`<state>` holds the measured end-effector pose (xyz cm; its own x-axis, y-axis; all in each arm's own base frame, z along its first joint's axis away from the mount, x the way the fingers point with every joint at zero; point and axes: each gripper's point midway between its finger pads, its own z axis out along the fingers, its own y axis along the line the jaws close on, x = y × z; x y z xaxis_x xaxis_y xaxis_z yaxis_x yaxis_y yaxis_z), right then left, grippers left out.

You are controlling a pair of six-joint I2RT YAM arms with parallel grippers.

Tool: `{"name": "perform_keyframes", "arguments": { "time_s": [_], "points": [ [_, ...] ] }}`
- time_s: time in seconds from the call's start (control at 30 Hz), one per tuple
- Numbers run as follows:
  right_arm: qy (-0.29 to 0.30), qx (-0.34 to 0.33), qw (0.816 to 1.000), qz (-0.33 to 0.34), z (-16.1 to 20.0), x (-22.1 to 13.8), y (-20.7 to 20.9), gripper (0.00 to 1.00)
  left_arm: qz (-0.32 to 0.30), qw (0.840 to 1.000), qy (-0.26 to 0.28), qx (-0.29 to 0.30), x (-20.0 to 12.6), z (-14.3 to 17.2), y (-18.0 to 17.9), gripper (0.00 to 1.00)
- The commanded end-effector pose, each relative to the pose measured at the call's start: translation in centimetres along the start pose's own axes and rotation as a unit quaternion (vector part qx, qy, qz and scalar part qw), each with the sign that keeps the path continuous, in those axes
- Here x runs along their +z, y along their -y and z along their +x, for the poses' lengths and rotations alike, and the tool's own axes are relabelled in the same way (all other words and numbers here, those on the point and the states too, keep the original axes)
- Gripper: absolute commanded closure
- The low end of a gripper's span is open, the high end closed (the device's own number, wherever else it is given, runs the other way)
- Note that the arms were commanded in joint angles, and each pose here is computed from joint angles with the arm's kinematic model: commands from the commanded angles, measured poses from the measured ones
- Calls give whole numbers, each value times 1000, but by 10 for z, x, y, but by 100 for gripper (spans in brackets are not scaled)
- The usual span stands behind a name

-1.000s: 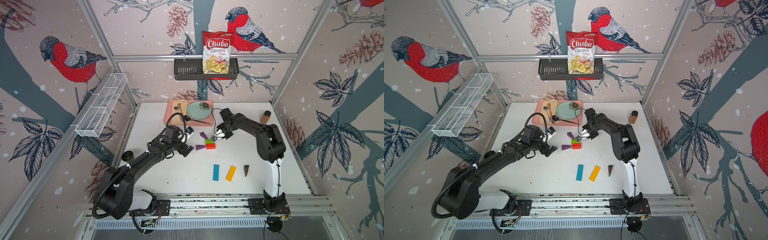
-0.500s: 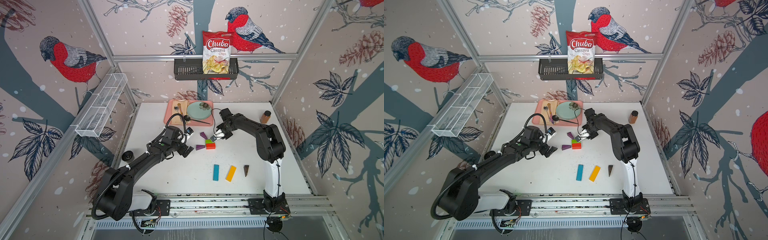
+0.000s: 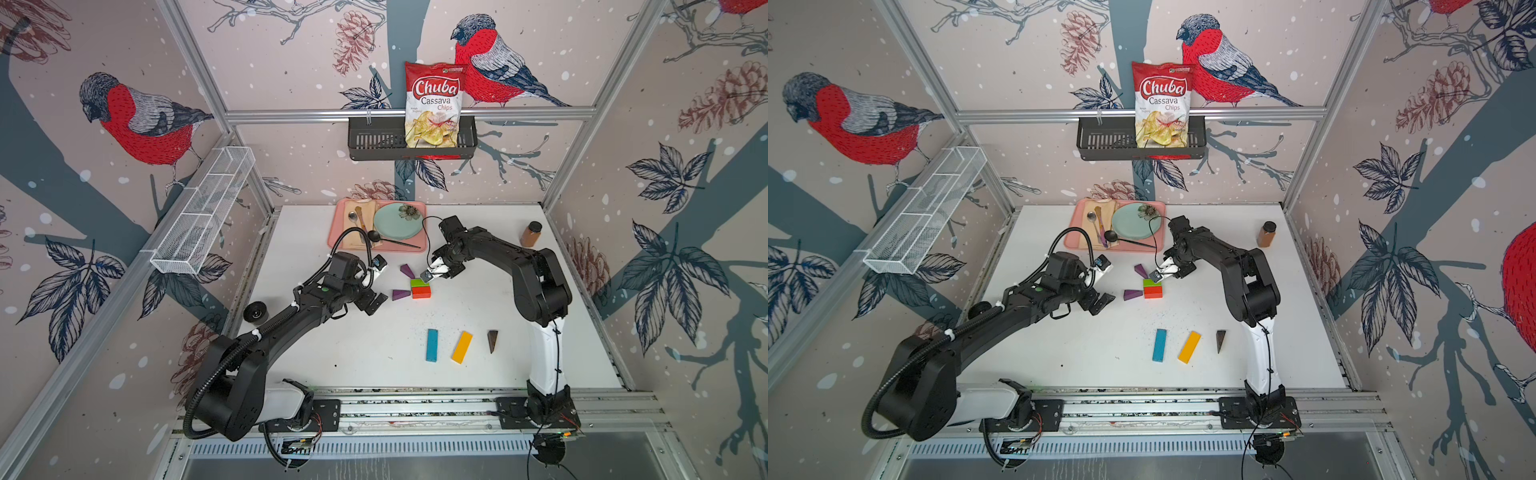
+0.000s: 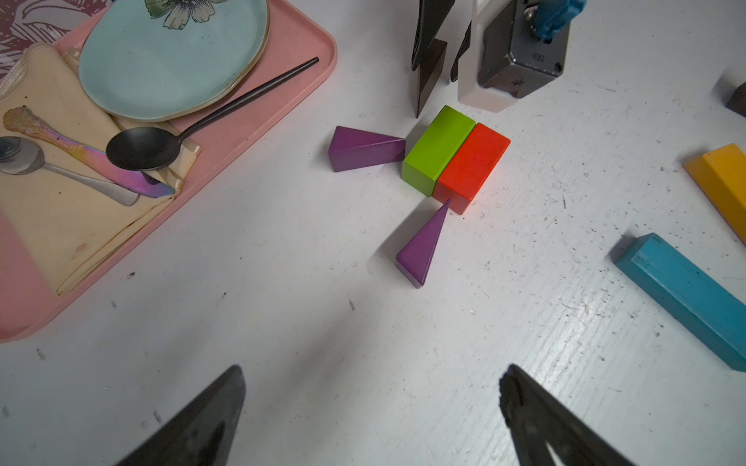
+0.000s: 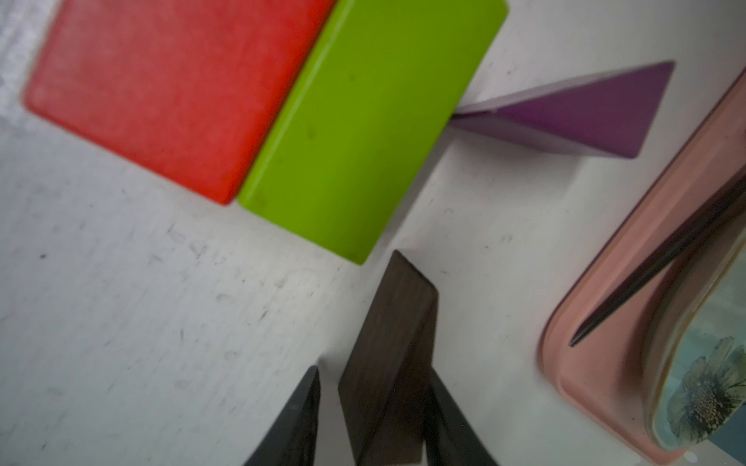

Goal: Assemble a small pinwheel with building blocks
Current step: Assemble the building block at the center of the board.

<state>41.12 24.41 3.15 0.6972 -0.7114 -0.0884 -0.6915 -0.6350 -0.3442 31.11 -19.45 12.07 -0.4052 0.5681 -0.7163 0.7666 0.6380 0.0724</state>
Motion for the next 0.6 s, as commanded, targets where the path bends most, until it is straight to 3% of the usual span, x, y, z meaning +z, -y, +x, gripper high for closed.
{"name": "perform_keyframes", "arguments": {
  "time_s": [0.0,0.17,0.23,0.27,0.57],
  "points": [
    [4,5,1000,7,1,-1,5,57,5,1000,15,2,-1,-8,1,2],
    [7,6,1000,24,2,-5,12,55,6,1000,18,3,-2,-9,1,2],
    [9,8,999,29,1,-9,15,47,7,1000,19,2,-1,-9,1,2],
    [11,9,999,32,1,-11,15,1,9,1000,18,3,0,-10,1,2],
    [12,43,997,59,-15,-68,1,0,11,999,31,1,4,-18,0,2]
  ]
}}
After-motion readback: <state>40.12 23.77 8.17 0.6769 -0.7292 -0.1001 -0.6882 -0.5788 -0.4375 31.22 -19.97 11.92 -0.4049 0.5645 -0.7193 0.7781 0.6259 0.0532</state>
